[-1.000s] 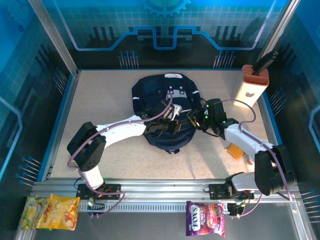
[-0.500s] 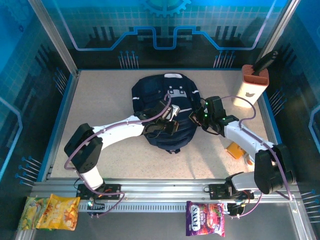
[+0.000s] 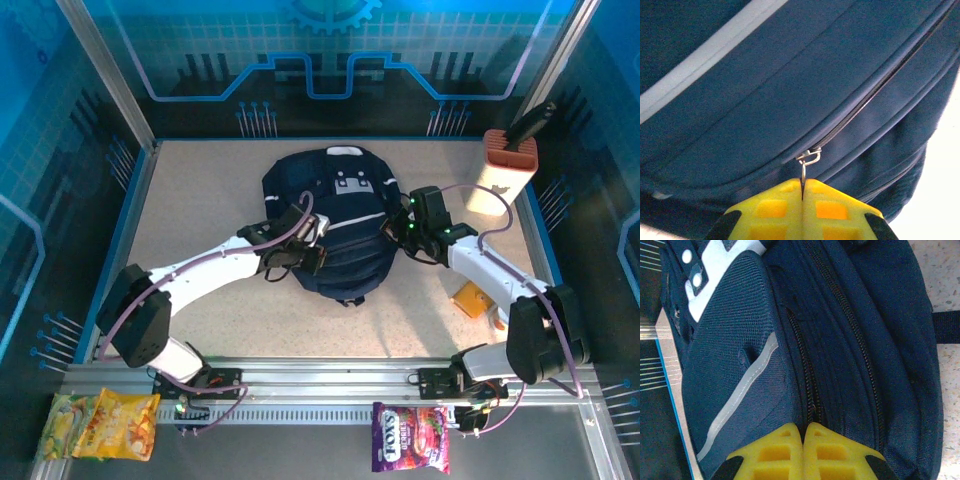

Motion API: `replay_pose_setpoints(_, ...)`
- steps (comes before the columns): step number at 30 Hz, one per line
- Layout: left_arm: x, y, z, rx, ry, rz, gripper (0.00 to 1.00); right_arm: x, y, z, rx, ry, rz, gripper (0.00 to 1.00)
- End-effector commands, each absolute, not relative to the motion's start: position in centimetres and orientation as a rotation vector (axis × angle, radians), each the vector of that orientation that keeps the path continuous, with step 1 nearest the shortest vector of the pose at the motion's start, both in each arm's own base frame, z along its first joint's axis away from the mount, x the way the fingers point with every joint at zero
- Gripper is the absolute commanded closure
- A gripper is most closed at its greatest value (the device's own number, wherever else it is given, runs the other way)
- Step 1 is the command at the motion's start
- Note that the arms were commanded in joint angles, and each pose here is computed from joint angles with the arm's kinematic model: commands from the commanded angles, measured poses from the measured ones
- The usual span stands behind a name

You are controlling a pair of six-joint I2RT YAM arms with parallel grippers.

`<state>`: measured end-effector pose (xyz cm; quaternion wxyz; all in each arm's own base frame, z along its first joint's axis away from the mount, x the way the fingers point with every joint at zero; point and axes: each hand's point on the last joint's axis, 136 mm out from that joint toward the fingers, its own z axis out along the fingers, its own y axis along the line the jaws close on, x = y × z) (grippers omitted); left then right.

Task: Pack the student bag
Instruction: Unzip the student bag at the top-center of the table.

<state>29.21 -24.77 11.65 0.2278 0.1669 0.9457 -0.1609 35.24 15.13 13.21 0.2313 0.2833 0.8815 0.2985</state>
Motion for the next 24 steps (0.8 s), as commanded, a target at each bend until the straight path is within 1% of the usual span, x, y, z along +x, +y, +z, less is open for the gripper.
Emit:
replay_pose_setpoints(1,27.4,-21.0,10.6,0.448,2.711,-0.297,1.0,37.0,13.1,13.6,0.806,2.361,0.715,0.98)
replay_pose_setpoints(7,27.9,-18.4,9.9,0.331,2.763,-0.237,1.0,37.0,12.9,12.7,0.813,2.375,0.685,0.99)
replay_pose_setpoints(10,29.0,-17.0,9.9,0.236,2.768,-0.221,1.0,37.1,12.8,12.4,0.817,2.386,0.67,0.99)
replay_pose_setpoints(18,34.2,-16.5,11.7,-0.024,2.647,-0.362,1.0,36.9,12.8,11.9,0.817,2.399,0.665,0.98)
replay_pose_setpoints(21,36.1,-16.5,12.2,-0.069,2.595,-0.38,1.0,36.7,12.7,11.7,0.81,2.402,0.664,0.99)
replay_pose_setpoints(24,37.5,-16.9,12.3,-0.042,2.561,-0.383,1.0,36.6,13.0,11.8,0.78,2.412,0.672,0.99)
